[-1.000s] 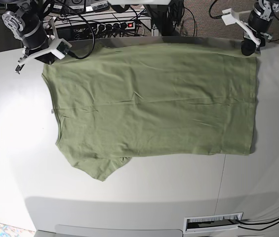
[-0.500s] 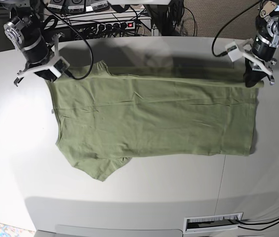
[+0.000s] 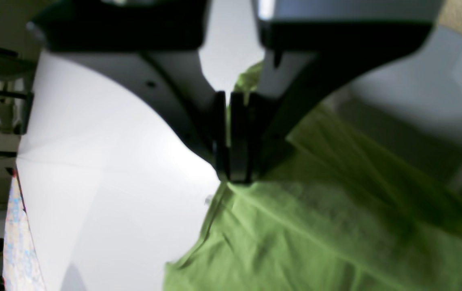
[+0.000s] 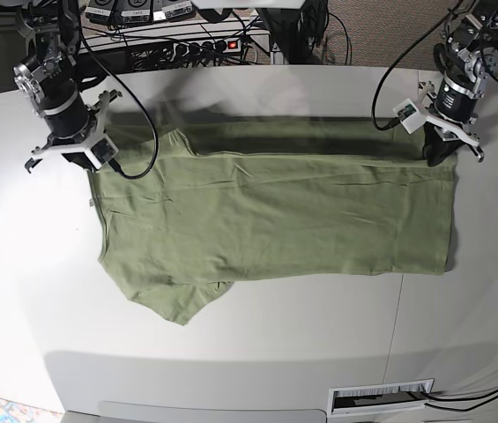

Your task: Fold the T-shirt properly

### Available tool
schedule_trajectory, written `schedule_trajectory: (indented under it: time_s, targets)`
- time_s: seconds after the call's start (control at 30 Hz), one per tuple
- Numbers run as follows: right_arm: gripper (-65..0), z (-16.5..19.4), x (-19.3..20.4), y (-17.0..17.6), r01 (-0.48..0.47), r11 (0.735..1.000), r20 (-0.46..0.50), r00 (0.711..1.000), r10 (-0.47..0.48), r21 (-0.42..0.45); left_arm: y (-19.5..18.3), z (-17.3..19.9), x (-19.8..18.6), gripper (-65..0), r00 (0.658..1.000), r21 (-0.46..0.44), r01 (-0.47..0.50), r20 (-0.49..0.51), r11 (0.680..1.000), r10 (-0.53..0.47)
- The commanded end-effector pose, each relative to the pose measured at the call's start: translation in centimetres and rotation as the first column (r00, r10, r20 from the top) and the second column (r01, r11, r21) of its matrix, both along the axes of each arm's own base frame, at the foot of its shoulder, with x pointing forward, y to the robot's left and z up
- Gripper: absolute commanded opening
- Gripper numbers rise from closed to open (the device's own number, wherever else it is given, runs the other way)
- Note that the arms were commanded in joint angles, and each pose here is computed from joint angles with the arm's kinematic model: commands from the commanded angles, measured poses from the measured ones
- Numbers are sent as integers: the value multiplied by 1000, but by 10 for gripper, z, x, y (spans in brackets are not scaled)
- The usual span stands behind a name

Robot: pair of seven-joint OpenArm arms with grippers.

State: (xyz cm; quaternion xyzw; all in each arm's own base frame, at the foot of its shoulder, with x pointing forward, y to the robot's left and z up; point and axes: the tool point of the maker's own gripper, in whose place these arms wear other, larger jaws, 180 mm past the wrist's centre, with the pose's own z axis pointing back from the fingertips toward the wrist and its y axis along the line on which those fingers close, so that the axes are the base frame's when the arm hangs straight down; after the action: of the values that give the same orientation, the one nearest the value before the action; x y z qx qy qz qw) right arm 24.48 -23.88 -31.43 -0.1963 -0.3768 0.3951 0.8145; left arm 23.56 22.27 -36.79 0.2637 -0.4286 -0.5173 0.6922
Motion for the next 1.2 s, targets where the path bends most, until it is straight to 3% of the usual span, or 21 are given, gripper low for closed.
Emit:
schedule_trajectory:
  time_s: [0.0,0.23,0.43,0.8,1.03,1.07,1.17]
  targets:
    - [-650,12,9,-2,-3,1000,52,999,3,-1,4,11,8,-650,999,10,2,40,1000,-3]
    - [-650,1,21,-5,32,997,53,998,-36,66,-1,10,10,-650,999,-18,-7,47,1000,8]
    - [-650,4,28,-6,32,997,71,997,-38,71,-9,5,11,-650,998,-78,-32,45,996,36]
    - [-650,14,41,-5,22,996,117,993,-31,82,-8,-2,10,-650,999,-78,-28,37,997,30]
    - [-650,5,42,-13,46,996,93,994,-53,78,-8,-1,10,-650,999,-78,-26,39,997,29]
    - [-650,5,42,-14,46,996,94,994,-52,72,-8,-1,10,-636,999,-79,-27,38,997,30]
    - [-632,6,43,-15,46,997,98,994,-52,63,-8,-1,10,-436,999,-78,-27,38,997,30]
